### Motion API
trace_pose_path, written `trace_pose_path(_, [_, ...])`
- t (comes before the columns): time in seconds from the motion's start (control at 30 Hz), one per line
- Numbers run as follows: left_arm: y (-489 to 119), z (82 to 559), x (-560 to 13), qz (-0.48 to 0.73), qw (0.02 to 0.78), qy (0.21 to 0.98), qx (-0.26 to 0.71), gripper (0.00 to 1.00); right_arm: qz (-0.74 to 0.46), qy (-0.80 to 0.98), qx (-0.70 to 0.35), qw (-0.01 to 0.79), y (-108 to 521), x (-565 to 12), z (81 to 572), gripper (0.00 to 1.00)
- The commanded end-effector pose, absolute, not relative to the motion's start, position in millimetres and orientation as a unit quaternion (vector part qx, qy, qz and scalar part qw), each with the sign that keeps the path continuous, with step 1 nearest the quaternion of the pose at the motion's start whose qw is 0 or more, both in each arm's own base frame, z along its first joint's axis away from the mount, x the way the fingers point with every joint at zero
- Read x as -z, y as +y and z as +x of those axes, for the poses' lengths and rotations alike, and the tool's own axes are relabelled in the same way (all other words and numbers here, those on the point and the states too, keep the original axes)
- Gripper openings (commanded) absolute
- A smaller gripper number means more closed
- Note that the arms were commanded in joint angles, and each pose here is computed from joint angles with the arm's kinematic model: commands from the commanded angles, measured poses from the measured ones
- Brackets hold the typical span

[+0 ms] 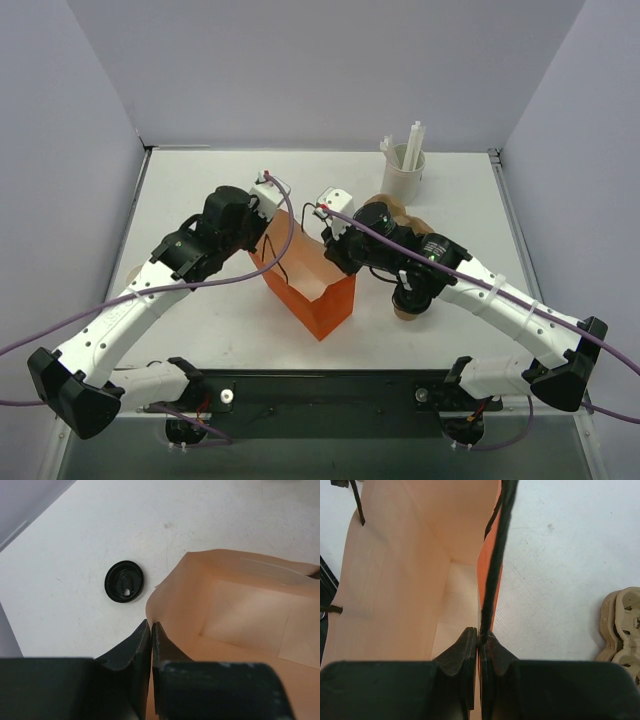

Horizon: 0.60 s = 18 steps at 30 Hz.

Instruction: Pack the takeout coffee

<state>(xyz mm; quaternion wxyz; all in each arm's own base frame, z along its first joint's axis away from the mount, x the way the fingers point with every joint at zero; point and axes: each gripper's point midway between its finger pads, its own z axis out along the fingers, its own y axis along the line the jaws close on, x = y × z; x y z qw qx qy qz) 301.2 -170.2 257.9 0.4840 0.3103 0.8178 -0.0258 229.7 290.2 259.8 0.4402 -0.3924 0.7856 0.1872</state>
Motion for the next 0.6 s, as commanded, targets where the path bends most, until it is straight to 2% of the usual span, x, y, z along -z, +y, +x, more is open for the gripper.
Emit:
trace_pose_path(0.0, [-152.1,316.0,-287.7,0.251,0.539,0.804,-0.030,0.12,-0.372,0.784,-0.181,0.462,286.0,-269.0,237.1,0.03])
trace_pose_path(0.27, [-140.7,311.0,-287.8,0.203,0.539,0.817,-0.045,0.06,-0.365,0.784,-0.189,0.464,294.9,-268.2,242.8,0.05])
trace_pose_path(0.57, [-132.4,312.6,-270.5,0.139,0.515,0.845,-0.046,0.08,-0.356,0.790,-0.181,0.466,292.6,-259.5,252.8,0.04])
